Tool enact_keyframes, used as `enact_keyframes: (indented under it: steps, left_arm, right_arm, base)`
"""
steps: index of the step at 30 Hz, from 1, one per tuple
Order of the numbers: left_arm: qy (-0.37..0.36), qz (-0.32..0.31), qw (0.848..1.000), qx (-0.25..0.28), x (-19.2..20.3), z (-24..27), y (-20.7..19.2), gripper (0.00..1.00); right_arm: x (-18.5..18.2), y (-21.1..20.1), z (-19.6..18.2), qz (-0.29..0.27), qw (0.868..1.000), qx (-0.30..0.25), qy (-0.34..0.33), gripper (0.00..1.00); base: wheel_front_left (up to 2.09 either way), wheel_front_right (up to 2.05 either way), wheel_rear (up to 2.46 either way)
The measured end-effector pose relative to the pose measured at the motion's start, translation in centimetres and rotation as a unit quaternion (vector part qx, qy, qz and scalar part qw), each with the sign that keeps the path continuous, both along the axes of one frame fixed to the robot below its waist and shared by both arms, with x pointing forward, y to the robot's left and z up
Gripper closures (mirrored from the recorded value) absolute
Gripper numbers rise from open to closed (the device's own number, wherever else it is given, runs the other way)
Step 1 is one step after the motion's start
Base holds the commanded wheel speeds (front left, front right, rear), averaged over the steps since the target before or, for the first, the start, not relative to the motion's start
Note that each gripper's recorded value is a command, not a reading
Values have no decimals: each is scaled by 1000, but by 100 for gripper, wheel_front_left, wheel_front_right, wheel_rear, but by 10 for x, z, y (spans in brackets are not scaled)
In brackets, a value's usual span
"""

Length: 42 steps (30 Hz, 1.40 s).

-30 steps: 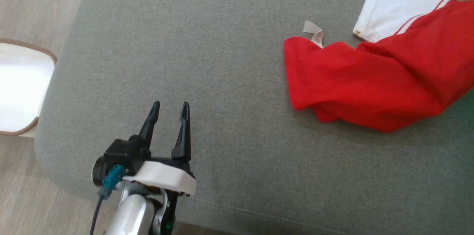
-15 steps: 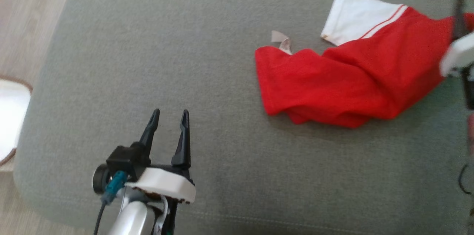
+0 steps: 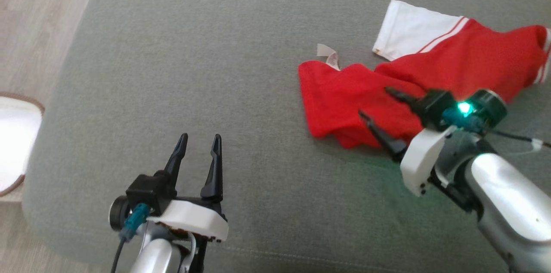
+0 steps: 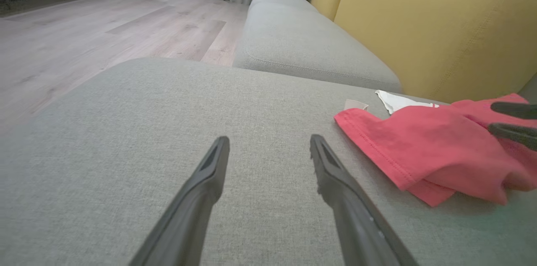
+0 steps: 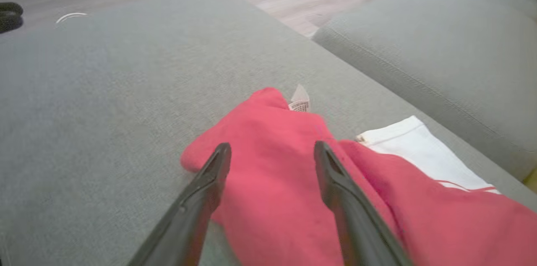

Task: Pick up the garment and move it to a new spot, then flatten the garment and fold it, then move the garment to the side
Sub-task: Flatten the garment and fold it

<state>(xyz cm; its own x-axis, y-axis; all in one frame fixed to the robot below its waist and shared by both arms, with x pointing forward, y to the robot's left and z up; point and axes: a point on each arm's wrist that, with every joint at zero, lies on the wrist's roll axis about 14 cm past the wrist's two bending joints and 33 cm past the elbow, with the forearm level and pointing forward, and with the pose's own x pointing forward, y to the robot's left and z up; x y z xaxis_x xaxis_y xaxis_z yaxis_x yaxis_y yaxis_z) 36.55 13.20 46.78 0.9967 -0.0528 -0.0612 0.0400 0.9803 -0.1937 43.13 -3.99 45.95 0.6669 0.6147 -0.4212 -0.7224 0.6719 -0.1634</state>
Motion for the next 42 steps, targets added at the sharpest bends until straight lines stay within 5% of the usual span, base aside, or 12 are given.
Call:
enact_keyframes:
  steps: [9,14,16,17,24,31,42]
  left_arm:
    - [8,21,1000,3,-5,-4,13,0]
    - [12,27,1000,2,-5,-6,16,0]
    - [13,29,999,1,-6,-7,17,0]
    - [14,30,999,1,-6,-7,17,0]
    - [13,37,999,3,-7,-6,21,0]
    - [6,32,999,2,-6,-2,18,0]
    - [2,32,999,1,-6,1,18,0]
  right_arm:
    - [-26,15,-48,62,994,-63,65,0]
    - [0,5,-55,58,992,-112,33,0]
    - [11,5,-54,55,991,-120,18,82]
    - [13,6,-55,55,991,-122,16,100]
    - [26,17,-39,41,996,-72,-13,100]
    - [48,34,42,31,993,16,-110,100]
    - [18,52,113,62,982,74,-161,100]
  base:
    - [0,0,0]
    - [0,0,0]
    - [0,0,0]
    - [0,0,0]
    - [0,0,0]
    - [0,0,0]
    - [0,0,0]
